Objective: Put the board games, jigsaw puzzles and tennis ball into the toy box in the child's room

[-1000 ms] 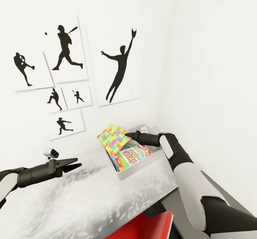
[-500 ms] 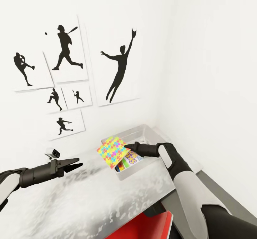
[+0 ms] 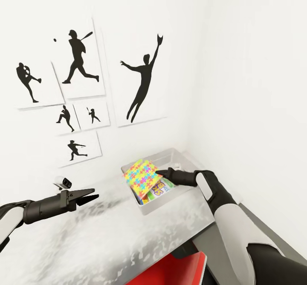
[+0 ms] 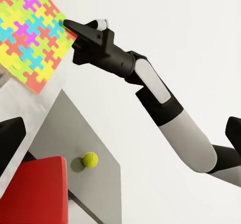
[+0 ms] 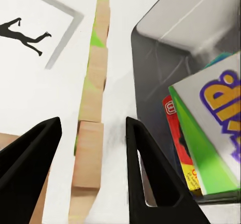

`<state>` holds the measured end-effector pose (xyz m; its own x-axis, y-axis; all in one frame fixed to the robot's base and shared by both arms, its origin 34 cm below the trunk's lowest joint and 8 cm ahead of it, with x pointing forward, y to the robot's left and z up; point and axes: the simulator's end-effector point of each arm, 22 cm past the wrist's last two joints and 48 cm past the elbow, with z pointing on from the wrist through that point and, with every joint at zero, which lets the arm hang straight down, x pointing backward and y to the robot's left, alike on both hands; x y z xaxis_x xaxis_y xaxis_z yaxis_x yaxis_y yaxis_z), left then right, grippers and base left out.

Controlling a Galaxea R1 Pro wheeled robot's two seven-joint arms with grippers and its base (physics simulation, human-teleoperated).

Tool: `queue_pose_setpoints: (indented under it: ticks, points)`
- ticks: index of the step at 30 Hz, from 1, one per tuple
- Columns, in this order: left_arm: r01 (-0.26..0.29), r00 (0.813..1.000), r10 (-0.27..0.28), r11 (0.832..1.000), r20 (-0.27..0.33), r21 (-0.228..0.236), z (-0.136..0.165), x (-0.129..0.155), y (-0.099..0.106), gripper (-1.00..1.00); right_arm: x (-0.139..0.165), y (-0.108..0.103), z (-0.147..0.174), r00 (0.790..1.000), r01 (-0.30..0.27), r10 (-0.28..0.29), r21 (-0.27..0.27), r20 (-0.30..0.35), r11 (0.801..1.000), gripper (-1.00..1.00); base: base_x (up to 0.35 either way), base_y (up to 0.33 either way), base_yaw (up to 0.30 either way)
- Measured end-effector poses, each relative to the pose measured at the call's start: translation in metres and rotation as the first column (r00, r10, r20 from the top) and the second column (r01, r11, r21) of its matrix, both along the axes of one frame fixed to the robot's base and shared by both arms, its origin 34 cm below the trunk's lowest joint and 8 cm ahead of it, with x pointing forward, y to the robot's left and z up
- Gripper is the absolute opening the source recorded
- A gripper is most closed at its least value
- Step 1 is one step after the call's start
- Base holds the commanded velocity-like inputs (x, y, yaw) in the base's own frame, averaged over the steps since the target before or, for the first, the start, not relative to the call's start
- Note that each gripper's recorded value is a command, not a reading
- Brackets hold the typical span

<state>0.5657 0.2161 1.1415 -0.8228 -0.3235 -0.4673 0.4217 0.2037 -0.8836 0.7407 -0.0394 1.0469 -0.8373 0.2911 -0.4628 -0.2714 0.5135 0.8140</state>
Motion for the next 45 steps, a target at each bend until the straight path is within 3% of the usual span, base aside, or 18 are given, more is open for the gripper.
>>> queue_pose_setpoints:
  ticks: [10, 15, 27, 45]
  points:
    - [0.001, 1.000, -0.001, 1.000, 0.000, -0.001, 0.000, 0.000, 0.000, 1.00, 0.014, -0.035, 0.008, 0.996, 0.041, -0.041, 0.005, 0.083, 0.999, -1.00, 0.000, 0.000, 0.000]
    - [0.001, 1.000, -0.001, 1.000, 0.000, -0.001, 0.000, 0.000, 0.000, 1.00, 0.014, -0.038, 0.010, 0.995, 0.039, -0.040, 0.008, 0.095, 0.999, -1.00, 0.000, 0.000, 0.000]
    - [0.002, 1.000, -0.002, 1.000, -0.001, -0.001, 0.000, 0.000, 0.000, 1.00, 0.024, -0.082, 0.005, 0.989, 0.094, -0.090, -0.030, 0.119, 0.995, -1.00, 0.000, 0.000, 0.000]
    - [0.000, 1.000, 0.000, 1.000, -0.023, -0.001, -0.011, 0.003, 0.000, 1.00, 0.034, -0.093, -0.004, 0.986, 0.122, -0.114, -0.058, 0.122, 0.991, -1.00, 0.000, 0.000, 0.000]
